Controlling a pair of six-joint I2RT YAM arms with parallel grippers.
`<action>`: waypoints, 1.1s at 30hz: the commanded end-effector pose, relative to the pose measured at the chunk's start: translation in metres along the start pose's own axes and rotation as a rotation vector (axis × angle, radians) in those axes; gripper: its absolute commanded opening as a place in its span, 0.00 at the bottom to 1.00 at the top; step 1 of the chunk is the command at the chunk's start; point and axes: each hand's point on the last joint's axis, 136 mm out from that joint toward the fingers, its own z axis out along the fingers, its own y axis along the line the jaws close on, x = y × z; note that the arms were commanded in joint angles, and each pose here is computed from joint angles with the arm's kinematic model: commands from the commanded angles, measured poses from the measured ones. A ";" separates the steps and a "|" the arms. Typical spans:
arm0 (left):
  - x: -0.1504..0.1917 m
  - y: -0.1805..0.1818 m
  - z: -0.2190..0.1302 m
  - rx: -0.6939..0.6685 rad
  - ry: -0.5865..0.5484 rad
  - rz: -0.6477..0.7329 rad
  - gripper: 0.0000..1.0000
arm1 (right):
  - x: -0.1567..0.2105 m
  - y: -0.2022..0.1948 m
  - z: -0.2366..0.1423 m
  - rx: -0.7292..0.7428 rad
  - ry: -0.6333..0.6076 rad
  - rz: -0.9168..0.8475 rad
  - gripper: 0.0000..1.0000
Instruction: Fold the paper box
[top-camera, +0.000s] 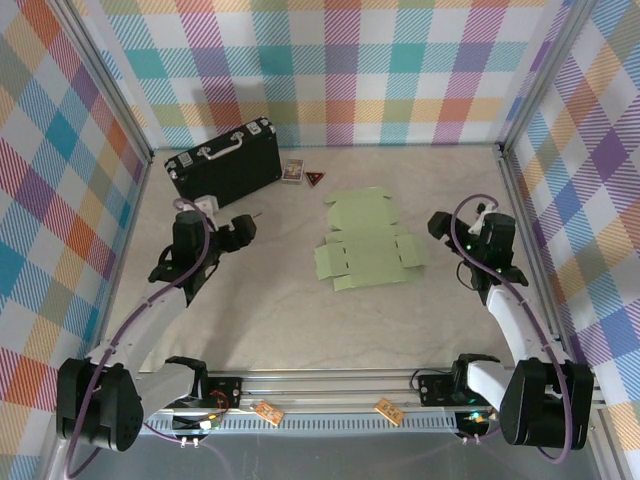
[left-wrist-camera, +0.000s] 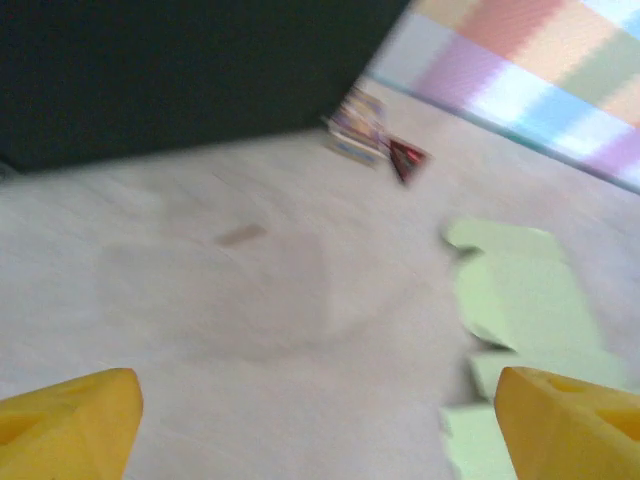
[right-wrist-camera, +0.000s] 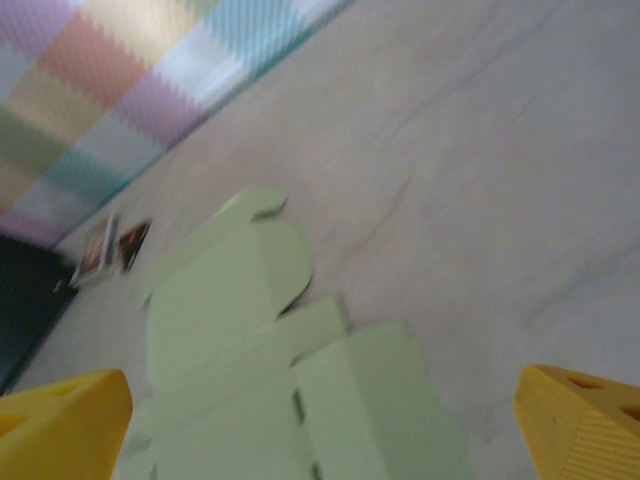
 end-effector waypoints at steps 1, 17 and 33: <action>0.047 -0.063 0.004 0.169 0.252 0.006 0.85 | 0.041 0.036 -0.006 -0.160 0.245 0.027 0.94; 0.154 -0.205 0.151 0.186 0.636 0.396 0.25 | 0.151 0.041 -0.030 -0.172 0.533 0.233 0.90; 0.182 -0.183 0.200 0.088 0.665 0.432 0.20 | 0.205 0.031 -0.007 -0.099 0.531 0.507 0.88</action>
